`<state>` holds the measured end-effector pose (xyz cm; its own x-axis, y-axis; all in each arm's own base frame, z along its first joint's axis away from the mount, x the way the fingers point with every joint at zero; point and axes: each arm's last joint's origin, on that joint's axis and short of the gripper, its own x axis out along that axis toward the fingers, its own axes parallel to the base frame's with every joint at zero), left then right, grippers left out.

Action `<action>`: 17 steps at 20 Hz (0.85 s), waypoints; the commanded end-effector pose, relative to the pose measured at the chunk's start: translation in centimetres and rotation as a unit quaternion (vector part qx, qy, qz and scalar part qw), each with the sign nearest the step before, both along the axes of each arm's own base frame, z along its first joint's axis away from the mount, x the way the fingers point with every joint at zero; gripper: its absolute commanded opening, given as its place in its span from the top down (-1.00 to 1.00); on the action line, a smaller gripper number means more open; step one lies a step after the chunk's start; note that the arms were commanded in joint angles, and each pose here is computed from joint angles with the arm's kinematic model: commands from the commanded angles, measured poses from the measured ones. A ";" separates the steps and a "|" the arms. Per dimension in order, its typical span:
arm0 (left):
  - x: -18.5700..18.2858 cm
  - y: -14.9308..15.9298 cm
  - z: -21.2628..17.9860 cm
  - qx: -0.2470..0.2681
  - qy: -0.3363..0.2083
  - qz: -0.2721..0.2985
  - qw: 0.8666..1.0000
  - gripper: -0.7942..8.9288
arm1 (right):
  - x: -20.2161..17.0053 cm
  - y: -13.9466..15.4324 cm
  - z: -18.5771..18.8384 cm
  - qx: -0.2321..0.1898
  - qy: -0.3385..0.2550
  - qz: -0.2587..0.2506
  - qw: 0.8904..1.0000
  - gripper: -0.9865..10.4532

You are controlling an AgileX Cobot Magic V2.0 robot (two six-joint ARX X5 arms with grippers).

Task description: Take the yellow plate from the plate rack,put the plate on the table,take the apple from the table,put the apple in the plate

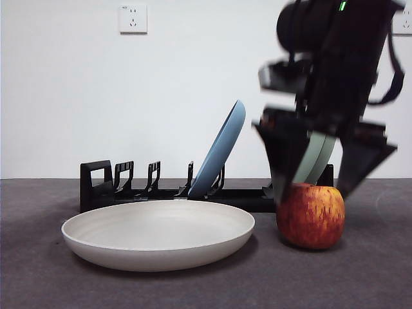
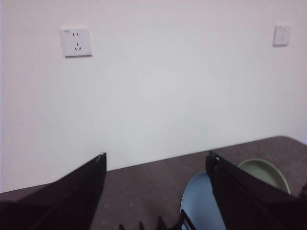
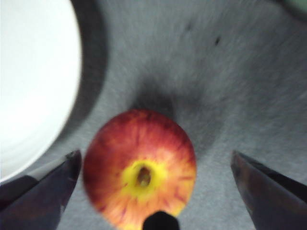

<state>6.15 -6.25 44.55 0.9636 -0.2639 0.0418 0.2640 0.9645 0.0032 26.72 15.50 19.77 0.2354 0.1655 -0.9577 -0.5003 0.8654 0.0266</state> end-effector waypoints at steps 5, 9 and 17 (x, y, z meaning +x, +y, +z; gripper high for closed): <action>0.0 0.0 -0.4 0.022 0.009 0.004 1.000 0.13 | 1.1 0.7 -3.7 -0.022 0.038 0.002 0.999 -0.10; 0.0 0.0 -0.7 0.034 0.017 0.004 0.999 0.13 | 1.1 0.8 -3.8 -0.020 0.038 -0.003 0.999 0.85; 0.0 0.0 -0.7 0.037 0.018 0.004 0.999 0.13 | 0.9 0.6 -2.4 -0.008 0.019 -0.017 1.000 0.85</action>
<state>6.16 -6.25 43.91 0.9650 -0.2620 -0.0107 0.2622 0.9635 0.0545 27.76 16.12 16.92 0.1886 0.1352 -0.9727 -0.4770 0.8784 0.0296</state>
